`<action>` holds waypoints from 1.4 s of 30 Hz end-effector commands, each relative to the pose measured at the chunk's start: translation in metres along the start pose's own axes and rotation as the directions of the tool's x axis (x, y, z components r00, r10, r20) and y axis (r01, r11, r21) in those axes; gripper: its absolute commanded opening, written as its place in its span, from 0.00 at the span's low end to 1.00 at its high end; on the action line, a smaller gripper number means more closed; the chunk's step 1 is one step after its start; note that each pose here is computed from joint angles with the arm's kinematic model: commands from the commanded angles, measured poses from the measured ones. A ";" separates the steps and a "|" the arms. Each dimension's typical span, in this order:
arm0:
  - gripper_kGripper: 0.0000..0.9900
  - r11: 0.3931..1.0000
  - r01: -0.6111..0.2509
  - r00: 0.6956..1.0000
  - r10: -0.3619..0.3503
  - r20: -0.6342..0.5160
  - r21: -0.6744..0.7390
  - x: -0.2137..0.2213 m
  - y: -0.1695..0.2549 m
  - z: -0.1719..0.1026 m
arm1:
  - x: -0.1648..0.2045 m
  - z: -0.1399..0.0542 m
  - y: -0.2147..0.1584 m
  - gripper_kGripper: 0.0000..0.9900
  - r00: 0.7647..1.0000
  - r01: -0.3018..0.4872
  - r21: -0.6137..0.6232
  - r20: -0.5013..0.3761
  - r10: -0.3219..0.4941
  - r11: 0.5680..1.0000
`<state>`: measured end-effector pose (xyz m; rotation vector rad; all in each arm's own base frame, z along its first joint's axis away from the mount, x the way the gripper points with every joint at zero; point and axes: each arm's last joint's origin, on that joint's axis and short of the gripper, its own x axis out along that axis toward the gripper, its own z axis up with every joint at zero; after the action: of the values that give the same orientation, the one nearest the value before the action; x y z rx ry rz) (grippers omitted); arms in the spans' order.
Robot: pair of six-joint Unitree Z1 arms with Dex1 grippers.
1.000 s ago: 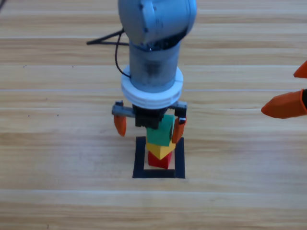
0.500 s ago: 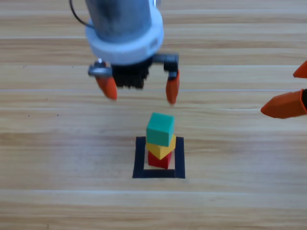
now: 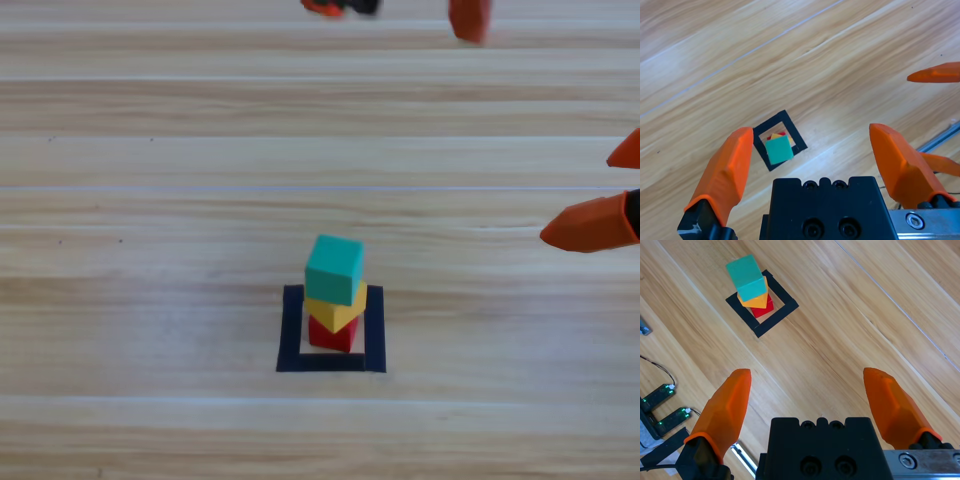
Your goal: Stack the blocks in the rectangular block: red at the bottom, yellow in the middle, green on top
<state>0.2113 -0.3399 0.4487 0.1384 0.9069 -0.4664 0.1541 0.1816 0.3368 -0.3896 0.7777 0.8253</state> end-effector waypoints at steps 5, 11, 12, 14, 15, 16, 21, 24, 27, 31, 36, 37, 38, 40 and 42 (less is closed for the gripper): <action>1.00 0.987 0.111 0.989 -0.122 0.089 0.113 0.008 0.030 -0.075 | 0.016 -0.005 -0.006 1.00 0.997 -0.002 0.033 -0.075 0.004 0.999; 1.00 0.987 0.116 0.986 -0.127 0.107 0.110 0.002 0.035 -0.070 | 0.015 -0.007 -0.011 1.00 0.997 0.012 0.047 -0.080 -0.008 0.999; 1.00 0.987 0.115 0.986 -0.127 0.110 0.109 0.002 0.035 -0.070 | 0.015 -0.007 -0.011 1.00 0.997 0.014 0.049 -0.080 -0.010 0.999; 1.00 0.988 0.111 0.987 -0.122 0.108 0.105 0.003 0.037 -0.070 | 0.015 -0.007 -0.011 1.00 0.997 0.014 0.049 -0.080 -0.010 0.999; 1.00 0.989 0.108 0.987 -0.119 0.105 0.105 0.004 0.038 -0.070 | 0.015 -0.007 -0.011 1.00 0.997 0.014 0.049 -0.080 -0.010 0.999; 1.00 0.989 0.105 0.988 -0.116 0.104 0.102 0.005 0.038 -0.070 | 0.015 -0.007 -0.012 1.00 0.997 0.015 0.050 -0.081 -0.011 0.999; 1.00 0.990 0.099 0.989 -0.108 0.099 0.098 0.006 0.041 -0.071 | 0.015 -0.007 -0.014 1.00 0.996 0.020 0.056 -0.082 -0.015 0.998; 1.00 0.991 0.097 0.989 -0.106 0.101 0.095 0.005 0.042 -0.071 | 0.015 -0.007 -0.014 1.00 0.996 0.020 0.056 -0.082 -0.015 0.998; 1.00 0.992 0.092 0.990 -0.100 0.102 0.083 0.004 0.046 -0.072 | 0.015 -0.007 -0.014 1.00 0.996 0.020 0.056 -0.084 -0.015 0.998; 1.00 0.994 0.083 0.990 -0.090 0.113 0.066 0.000 0.056 -0.070 | 0.016 -0.007 -0.014 1.00 0.996 0.020 0.056 -0.087 -0.015 0.998; 1.00 0.997 0.076 0.984 -0.079 0.158 0.021 -0.006 0.076 -0.059 | 0.016 -0.007 -0.014 1.00 0.996 0.020 0.056 -0.087 -0.015 0.998; 1.00 0.998 0.066 0.984 -0.068 0.167 0.018 -0.007 0.083 -0.057 | 0.016 -0.007 -0.014 1.00 0.996 0.020 0.056 -0.087 -0.015 0.998; 1.00 0.998 0.066 0.983 -0.066 0.171 0.003 -0.010 0.093 -0.057 | 0.016 -0.007 -0.014 1.00 0.996 0.020 0.056 -0.087 -0.015 0.998; 1.00 0.994 0.101 0.977 -0.093 0.192 -0.032 -0.021 0.128 -0.061 | 0.016 -0.007 -0.014 1.00 0.996 0.020 0.056 -0.087 -0.015 0.998; 1.00 0.996 0.081 0.971 -0.068 0.231 -0.047 -0.042 0.153 -0.074 | 0.016 -0.007 -0.014 1.00 0.996 0.021 0.057 -0.087 -0.016 0.998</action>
<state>0.2023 -0.2457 0.4088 0.0765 0.7658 -0.6097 0.1581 0.1763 0.3356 -0.3839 0.7959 0.7984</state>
